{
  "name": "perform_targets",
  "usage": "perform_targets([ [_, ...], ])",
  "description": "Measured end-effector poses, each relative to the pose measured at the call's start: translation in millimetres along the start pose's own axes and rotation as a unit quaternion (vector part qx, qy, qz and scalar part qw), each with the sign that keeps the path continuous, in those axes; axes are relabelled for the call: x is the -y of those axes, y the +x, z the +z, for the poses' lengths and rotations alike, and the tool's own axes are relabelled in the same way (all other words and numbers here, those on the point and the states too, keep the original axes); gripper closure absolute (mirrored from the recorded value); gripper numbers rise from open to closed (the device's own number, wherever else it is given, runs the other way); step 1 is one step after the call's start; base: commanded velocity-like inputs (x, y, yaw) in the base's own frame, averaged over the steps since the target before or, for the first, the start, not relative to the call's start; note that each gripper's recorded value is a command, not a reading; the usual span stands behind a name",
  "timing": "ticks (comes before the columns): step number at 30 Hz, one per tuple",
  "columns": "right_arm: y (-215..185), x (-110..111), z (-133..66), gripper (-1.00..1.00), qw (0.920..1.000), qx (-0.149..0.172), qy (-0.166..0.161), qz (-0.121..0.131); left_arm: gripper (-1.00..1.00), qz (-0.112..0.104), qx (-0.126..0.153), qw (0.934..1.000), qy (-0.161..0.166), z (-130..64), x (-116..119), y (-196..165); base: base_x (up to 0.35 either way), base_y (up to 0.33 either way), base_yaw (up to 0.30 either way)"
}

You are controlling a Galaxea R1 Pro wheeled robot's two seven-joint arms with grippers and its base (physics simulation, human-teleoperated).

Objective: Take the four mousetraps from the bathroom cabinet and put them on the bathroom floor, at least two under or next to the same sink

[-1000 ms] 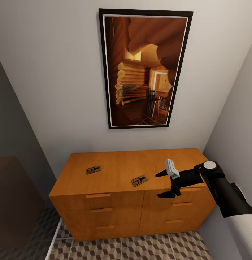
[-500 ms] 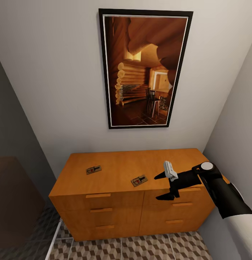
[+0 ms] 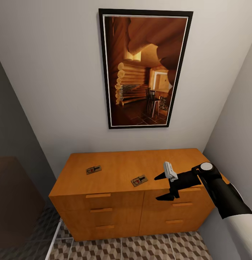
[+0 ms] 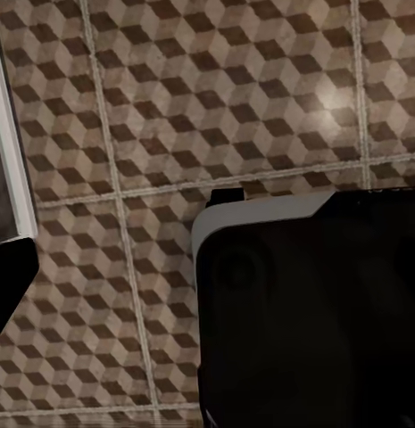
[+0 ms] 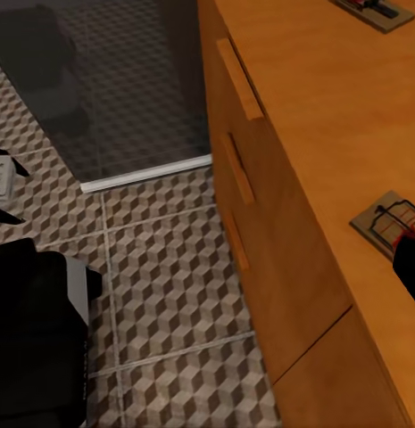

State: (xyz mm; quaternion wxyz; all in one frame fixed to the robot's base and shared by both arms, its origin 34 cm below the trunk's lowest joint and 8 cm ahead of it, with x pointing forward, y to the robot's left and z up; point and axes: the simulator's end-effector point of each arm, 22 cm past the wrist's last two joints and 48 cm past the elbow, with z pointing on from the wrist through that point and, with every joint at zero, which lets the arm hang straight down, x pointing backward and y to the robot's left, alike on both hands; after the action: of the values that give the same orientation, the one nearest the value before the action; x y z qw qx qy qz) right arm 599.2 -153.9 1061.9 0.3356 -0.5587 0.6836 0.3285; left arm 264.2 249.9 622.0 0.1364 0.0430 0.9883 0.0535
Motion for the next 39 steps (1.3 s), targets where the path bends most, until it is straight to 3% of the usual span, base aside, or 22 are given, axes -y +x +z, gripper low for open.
perform_targets([
  [15, 7.2, 0.3, 2.5, -1.00, 0.9999, 0.001, -0.004, 0.013, -1.00, 0.005, -0.048, 0.9988, 0.003, -15.8, 4.3, 73.4, 0.000, 0.000, 0.000],
  [25, 4.1, -0.9, 4.4, -1.00, 0.9999, 0.006, -0.007, 0.014, -1.00, 0.006, -0.062, 0.9981, 0.003, -21.6, 4.0, 94.4, 0.068, 0.000, 0.000],
  [39, 3.1, -1.9, 6.2, -1.00, 0.9999, 0.007, -0.009, 0.013, -1.00, 0.008, -0.069, 0.9976, 0.002, -24.3, 1.7, 104.5, 0.250, 0.000, 0.000],
])
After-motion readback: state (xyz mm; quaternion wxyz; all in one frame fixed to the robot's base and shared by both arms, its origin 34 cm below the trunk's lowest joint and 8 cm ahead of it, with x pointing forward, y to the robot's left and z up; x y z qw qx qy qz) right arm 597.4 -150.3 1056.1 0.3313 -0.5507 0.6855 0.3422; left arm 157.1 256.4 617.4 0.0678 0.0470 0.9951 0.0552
